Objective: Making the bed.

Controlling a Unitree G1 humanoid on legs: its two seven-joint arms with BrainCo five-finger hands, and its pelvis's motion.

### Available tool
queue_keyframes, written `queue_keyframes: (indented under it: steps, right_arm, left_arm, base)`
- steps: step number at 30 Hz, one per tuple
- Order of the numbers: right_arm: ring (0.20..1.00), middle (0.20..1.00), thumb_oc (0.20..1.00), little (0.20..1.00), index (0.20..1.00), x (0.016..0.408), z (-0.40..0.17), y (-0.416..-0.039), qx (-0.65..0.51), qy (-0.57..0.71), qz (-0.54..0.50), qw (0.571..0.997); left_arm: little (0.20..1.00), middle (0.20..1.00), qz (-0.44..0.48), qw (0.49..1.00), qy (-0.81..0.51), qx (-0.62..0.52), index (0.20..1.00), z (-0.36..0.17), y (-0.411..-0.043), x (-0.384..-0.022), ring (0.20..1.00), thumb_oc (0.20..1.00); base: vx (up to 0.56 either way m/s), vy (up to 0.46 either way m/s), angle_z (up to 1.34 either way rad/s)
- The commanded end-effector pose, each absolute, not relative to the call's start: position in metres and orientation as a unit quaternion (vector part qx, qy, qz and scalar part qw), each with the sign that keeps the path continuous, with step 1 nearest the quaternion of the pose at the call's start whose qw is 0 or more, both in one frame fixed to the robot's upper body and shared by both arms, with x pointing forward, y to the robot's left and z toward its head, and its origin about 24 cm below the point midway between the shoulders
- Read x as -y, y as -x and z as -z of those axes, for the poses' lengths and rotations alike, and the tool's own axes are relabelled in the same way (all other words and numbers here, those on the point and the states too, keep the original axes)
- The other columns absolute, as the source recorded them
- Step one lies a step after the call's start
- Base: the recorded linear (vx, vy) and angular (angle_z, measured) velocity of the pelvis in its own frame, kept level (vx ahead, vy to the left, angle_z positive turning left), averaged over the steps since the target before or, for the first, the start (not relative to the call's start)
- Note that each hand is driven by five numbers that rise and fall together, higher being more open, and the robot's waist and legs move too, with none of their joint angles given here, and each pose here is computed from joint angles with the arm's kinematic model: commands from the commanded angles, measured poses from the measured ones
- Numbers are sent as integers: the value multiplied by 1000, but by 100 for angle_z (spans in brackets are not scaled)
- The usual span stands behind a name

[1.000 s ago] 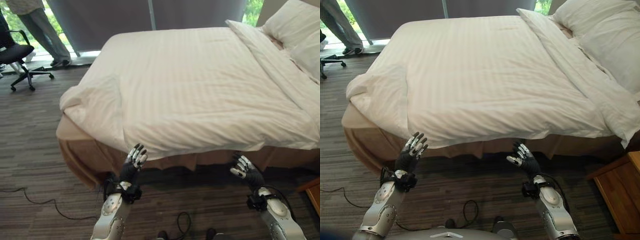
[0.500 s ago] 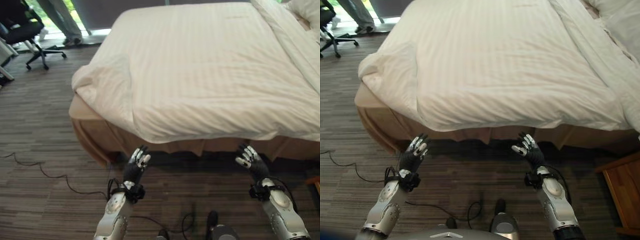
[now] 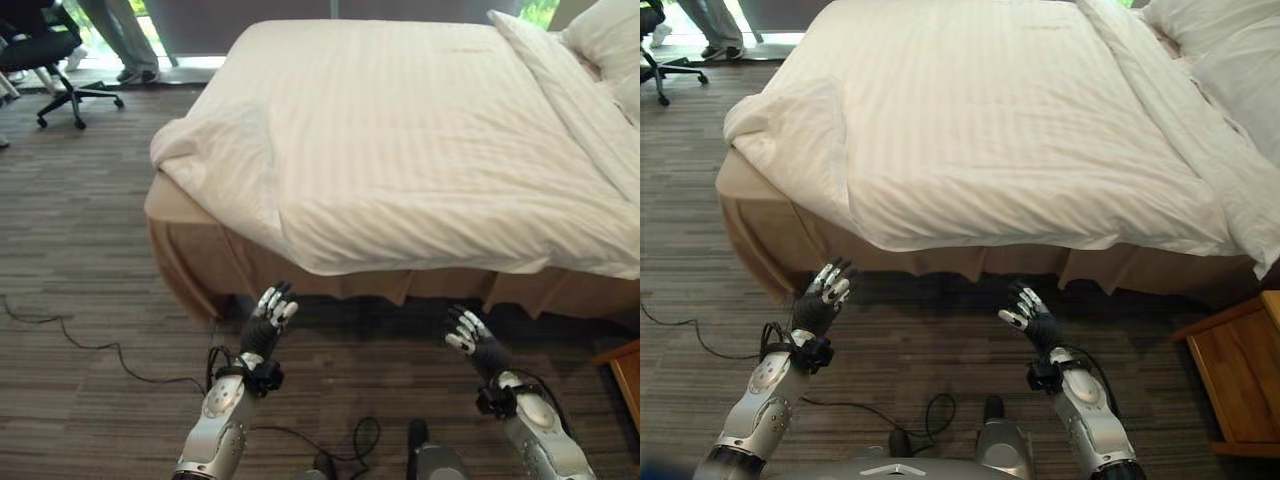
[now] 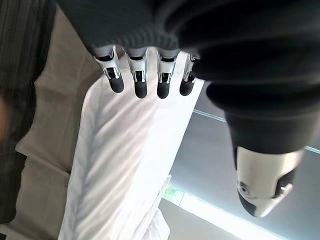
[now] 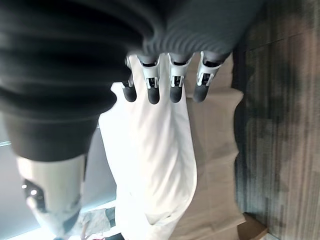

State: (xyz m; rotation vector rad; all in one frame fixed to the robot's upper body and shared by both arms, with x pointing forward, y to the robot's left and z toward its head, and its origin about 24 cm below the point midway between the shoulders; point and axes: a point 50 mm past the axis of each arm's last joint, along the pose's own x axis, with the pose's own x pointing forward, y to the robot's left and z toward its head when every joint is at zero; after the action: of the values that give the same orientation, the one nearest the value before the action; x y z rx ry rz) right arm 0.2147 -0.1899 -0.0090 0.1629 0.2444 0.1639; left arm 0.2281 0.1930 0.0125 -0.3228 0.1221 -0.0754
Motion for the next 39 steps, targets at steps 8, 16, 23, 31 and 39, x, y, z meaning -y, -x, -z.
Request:
queue_keyframes:
  steps: [8,16,23,31,39]
  right_arm:
    - [1000,1000,1000,1000,1000,196,-12,-224,-66,-75,-82,992]
    - [1000,1000,1000,1000,1000,198,-23,-230,-39,-70,-84,993]
    - [1000,1000,1000,1000,1000,209,-21,-223,-45,-40,-66,996]
    - [1000,1000,1000,1000,1000,213,-20,-225,-53,-23,-67,996]
    - [1000,1000,1000,1000,1000,187,-7,-230,-75,-82,-73,991]
  left_arm:
    - [1000,1000,58,983,173,-7,1000,-33,-239,-186,1000,1000]
    - [1000,1000,51,982,184,8,1000,-39,-244,-188,1000,1000]
    - [1000,1000,60,980,190,18,1000,-42,-254,-176,1000,1000]
    - [1000,1000,55,977,204,42,1000,-53,-261,-180,1000,1000]
    - [1000,1000,66,986,150,42,1000,-59,-261,-191,1000,1000]
  base:
    - [20,-66,-3]
    - [-80,-70,16]
    - [87,169,42]
    - [290,396,-17]
    - [267,649,-8]
